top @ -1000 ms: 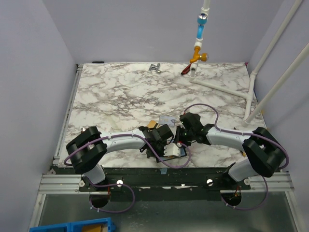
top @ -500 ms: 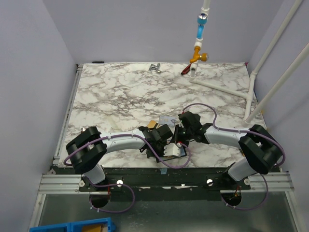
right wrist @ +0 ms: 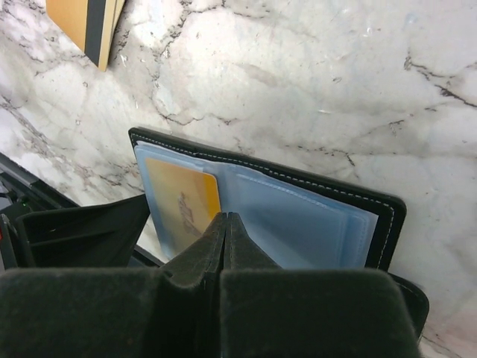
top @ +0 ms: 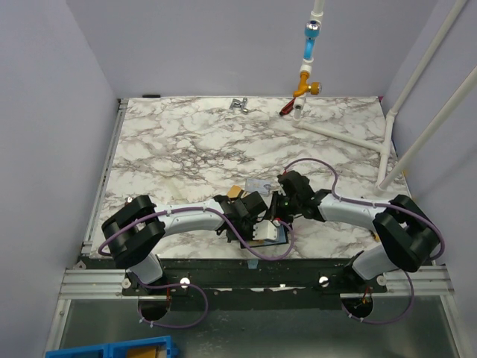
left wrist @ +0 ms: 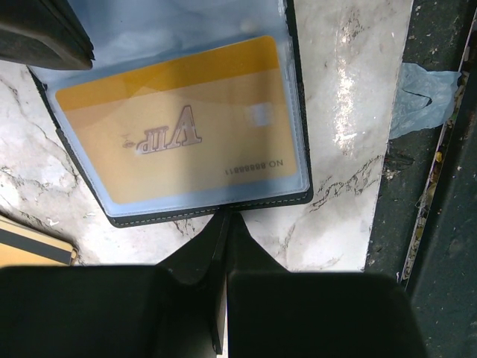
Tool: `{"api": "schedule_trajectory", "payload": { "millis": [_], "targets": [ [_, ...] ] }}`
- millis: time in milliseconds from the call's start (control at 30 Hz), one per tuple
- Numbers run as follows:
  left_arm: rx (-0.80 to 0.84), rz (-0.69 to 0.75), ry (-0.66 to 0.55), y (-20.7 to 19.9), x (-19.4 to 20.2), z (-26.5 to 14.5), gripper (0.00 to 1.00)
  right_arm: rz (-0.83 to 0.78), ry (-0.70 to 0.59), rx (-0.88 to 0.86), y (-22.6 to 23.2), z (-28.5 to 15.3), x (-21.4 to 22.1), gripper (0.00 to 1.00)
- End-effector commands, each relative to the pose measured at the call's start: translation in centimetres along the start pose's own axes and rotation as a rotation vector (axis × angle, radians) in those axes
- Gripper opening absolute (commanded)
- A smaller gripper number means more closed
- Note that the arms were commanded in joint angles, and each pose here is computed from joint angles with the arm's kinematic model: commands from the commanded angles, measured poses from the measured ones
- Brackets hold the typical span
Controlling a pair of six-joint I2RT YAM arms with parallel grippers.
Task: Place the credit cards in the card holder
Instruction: Insert the credit card into the card holder.
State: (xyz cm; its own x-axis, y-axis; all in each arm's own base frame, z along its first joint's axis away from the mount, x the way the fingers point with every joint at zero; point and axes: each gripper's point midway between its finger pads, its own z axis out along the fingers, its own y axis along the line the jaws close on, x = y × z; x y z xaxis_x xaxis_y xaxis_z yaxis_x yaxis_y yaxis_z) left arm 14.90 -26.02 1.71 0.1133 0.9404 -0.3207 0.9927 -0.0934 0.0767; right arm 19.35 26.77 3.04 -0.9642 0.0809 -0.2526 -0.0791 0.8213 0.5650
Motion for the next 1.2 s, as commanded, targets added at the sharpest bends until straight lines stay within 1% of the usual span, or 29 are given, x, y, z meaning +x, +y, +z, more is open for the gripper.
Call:
{"api": "schedule_trajectory", "payload": {
  "millis": [0,167,400,533,667,800,933,1167],
  "targets": [
    [-0.024,0.012,0.06,0.3,1.7,0.7,0.0,0.001,0.02,-0.009,-0.2,0.6,0.2,0.01],
    [-0.026,0.013,0.061,0.4,1.7,0.7,0.0,-0.001,0.048,-0.043,0.7,1.3,1.4,0.01],
    [-0.031,0.017,0.057,0.6,1.5,0.7,0.0,-0.003,0.063,-0.08,1.8,1.1,2.0,0.01],
    [-0.035,0.016,0.052,0.8,1.2,0.6,0.0,0.014,0.077,-0.048,1.1,0.9,2.5,0.01],
    [-0.035,0.015,0.055,0.7,1.5,0.6,0.0,0.007,0.051,-0.005,0.0,0.0,2.5,0.01],
    [-0.036,0.013,0.061,0.7,1.7,0.7,0.0,0.006,0.09,0.009,-0.9,0.3,3.6,0.01],
    [-0.039,0.012,0.057,0.9,1.6,0.5,0.0,0.008,0.114,-0.004,-0.8,0.8,3.9,0.01],
    [-0.041,0.009,0.049,1.1,1.0,0.5,0.0,-0.031,0.146,-0.061,1.5,1.6,4.0,0.01]
  ]
}}
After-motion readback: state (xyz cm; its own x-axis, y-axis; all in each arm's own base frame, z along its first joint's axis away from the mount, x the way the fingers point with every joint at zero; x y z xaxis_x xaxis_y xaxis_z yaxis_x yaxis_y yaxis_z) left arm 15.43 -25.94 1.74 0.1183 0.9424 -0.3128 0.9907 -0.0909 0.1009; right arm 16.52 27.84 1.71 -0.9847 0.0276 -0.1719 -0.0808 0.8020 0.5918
